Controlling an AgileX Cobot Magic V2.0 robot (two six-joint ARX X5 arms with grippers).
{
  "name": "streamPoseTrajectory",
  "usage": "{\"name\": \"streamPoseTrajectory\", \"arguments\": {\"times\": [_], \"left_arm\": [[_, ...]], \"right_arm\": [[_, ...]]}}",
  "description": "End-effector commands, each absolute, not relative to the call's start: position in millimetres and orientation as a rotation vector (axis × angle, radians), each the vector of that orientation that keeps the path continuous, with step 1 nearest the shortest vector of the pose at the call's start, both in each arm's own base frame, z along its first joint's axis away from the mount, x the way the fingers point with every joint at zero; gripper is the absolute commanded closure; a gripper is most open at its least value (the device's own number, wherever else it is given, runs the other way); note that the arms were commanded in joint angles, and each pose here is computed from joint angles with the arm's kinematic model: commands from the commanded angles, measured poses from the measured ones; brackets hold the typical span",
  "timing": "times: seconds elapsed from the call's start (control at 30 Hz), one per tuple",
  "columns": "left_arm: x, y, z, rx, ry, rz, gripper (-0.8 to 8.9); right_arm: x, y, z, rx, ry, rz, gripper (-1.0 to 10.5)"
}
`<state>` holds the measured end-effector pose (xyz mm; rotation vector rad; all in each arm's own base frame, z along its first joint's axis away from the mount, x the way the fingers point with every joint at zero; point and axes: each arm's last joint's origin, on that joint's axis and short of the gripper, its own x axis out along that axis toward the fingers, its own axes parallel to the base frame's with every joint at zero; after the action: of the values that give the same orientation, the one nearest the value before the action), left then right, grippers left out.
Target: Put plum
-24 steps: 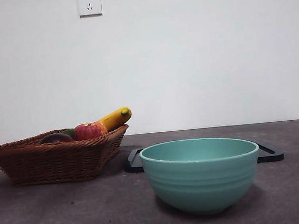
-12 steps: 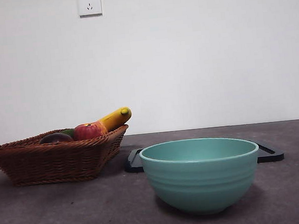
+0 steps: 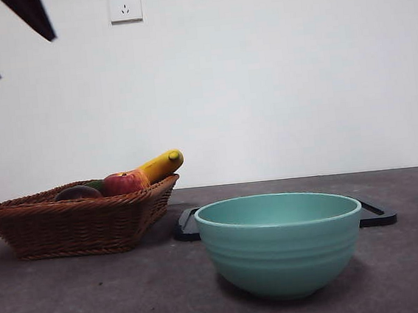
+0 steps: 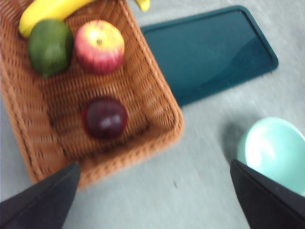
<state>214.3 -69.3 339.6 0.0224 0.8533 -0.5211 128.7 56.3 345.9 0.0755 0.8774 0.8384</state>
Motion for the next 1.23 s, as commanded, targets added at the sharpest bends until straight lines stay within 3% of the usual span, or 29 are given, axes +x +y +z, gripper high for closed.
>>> {"name": "streamPoseTrajectory", "arguments": {"times": [0.03,0.57,1.23], "left_arm": [[236,-77,342,0.033,0.854,-0.504,3.19],[316,-99,274,0.098,1.024,-0.414,3.24],[347,-110,207,0.147,1.175,-0.427,3.24]], "right_arm": [[130,57,352,0.07,0.853,0.848,5.4],[130,57,352,0.07,0.852,0.848,5.4],[130,57,352,0.069,0.846,0.849,5.4]]}}
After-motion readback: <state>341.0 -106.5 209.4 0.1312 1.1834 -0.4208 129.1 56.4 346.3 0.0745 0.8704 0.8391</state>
